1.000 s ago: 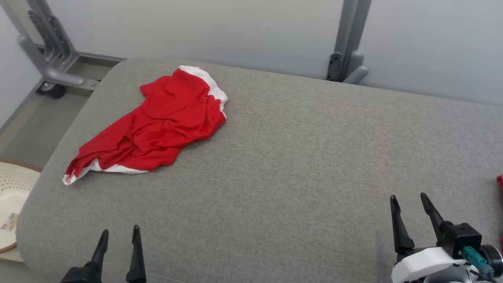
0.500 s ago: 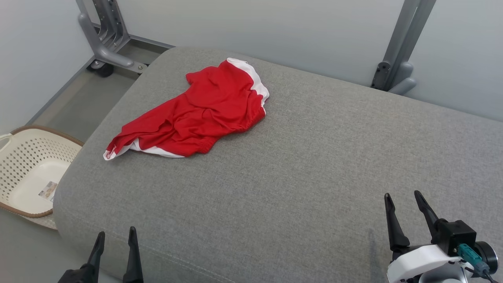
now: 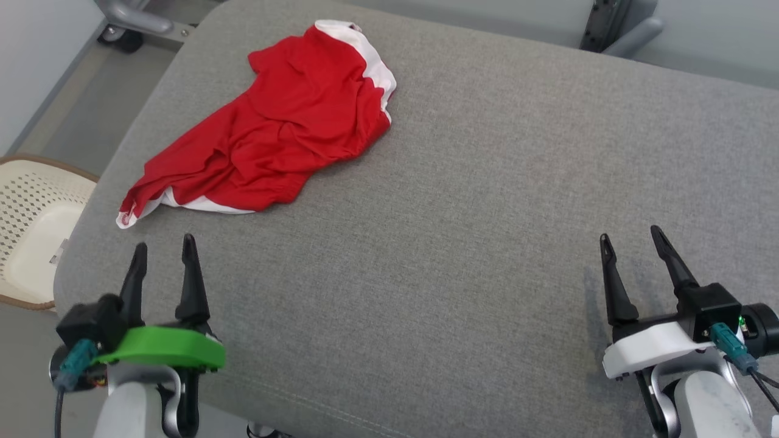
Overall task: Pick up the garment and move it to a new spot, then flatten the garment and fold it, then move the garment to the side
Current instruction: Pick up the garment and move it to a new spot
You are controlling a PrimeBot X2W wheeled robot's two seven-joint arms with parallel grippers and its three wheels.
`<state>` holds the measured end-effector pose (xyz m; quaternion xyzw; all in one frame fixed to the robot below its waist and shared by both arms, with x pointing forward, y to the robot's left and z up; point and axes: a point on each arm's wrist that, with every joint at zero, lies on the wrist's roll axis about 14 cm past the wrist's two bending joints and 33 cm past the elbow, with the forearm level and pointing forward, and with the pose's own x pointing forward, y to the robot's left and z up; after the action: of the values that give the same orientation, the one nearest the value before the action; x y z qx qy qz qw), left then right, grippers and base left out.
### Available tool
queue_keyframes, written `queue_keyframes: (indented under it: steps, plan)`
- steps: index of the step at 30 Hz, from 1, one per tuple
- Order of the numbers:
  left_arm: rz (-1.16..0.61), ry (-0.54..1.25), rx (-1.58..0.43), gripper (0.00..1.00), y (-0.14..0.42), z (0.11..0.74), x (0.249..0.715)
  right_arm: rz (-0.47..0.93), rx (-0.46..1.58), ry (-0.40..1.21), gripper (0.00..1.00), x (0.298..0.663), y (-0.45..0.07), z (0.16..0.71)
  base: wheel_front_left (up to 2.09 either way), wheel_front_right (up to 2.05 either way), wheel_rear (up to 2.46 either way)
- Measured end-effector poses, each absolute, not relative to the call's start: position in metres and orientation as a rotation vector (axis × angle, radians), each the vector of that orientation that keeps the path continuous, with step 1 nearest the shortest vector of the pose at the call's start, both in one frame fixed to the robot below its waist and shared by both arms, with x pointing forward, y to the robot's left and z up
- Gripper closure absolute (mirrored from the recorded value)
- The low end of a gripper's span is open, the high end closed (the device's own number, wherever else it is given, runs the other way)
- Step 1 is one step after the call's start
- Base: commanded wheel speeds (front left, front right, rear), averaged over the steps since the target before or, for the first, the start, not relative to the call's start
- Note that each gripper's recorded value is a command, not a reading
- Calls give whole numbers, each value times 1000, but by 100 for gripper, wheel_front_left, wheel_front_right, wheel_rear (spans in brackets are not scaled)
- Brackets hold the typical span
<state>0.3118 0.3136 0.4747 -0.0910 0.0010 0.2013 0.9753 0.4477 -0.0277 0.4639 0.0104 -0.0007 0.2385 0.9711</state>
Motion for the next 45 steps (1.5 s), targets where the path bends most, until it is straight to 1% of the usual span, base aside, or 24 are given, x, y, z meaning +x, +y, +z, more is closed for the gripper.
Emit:
queue_keyframes:
  steps: [7, 12, 15, 19, 25, 26, 27, 28, 33, 37, 44, 45]
  plan:
    - [406, 37, -200, 0, 341, 467, 388, 479, -14, 40, 0, 478, -34, 429, 0, 0, 0]
    - [425, 124, -216, 0, 358, 439, 424, 480, -16, 76, 0, 492, -37, 401, 0, 0, 0]
    - [437, 203, -251, 0, 359, 411, 436, 474, -16, 91, 0, 496, -40, 388, 0, 0, 0]
    - [465, 313, -280, 0, 363, 376, 439, 449, -15, 101, 0, 500, -50, 378, 0, 0, 0]
    - [450, 388, -322, 0, 350, 347, 450, 389, -26, 107, 0, 501, -72, 373, 0, 0, 0]
    - [450, 389, -334, 10, 348, 346, 451, 383, -28, 109, 0, 501, -75, 372, 0, 0, 0]
    - [443, 395, -335, 61, 347, 344, 452, 377, -29, 110, 0, 501, -77, 372, 0, 0, 0]
    - [435, 399, -336, 100, 344, 343, 453, 372, -30, 111, 0, 501, -79, 372, 0, 0, 0]
    - [402, 413, -346, 100, 339, 348, 452, 367, -31, 110, 0, 499, -80, 376, 0, 0, 0]
    - [368, 385, -367, 100, 330, 359, 453, 370, -29, 117, 0, 495, -78, 379, 0, 0, 0]
    - [270, 268, -383, 100, 313, 401, 464, 380, -3, 126, 0, 483, -70, 388, 0, 0, 0]
    - [222, 235, -385, 100, 301, 413, 467, 380, 8, 122, 0, 479, -68, 394, 0, 0, 0]
